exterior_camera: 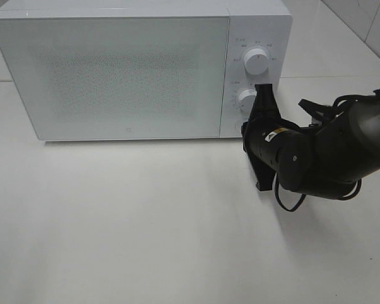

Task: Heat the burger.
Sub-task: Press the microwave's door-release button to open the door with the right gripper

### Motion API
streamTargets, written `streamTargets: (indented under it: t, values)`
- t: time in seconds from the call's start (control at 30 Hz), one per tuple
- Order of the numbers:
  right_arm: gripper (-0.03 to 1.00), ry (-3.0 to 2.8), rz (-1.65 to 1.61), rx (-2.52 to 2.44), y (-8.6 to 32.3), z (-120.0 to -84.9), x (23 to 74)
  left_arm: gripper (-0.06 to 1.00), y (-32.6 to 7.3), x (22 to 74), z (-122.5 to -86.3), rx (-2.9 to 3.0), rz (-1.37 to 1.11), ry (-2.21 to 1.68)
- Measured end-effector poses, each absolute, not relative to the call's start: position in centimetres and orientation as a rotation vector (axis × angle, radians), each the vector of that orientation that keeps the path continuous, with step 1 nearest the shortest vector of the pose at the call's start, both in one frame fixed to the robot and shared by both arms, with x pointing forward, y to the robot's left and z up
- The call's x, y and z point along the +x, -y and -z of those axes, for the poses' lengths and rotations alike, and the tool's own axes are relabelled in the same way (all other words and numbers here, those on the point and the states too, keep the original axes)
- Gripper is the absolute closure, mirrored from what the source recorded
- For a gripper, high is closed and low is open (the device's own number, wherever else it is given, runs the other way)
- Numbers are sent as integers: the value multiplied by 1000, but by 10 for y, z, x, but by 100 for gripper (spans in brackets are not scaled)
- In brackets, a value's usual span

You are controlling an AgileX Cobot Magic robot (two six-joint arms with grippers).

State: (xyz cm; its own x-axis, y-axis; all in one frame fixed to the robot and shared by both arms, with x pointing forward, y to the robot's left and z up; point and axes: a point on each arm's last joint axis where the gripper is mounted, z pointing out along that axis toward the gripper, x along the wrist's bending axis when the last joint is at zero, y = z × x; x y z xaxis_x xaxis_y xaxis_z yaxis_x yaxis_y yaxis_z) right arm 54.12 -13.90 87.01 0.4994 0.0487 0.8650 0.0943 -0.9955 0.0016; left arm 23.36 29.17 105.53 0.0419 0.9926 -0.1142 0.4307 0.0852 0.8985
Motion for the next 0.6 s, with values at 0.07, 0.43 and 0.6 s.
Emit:
streamTargets:
  t: [0.07, 0.43, 0.6]
  values:
    - [95, 125, 1550, -2683, 140, -867, 548, -4, -292, 234, -1055, 1473, -840, -1519]
    - [95, 116, 1538, -2686, 137, -853, 561, -4, -292, 234, -1055, 1473, -840, -1519]
    - [95, 85, 1553, -2691, 143, -854, 566, -4, -292, 234, -1055, 1473, -840, -1519]
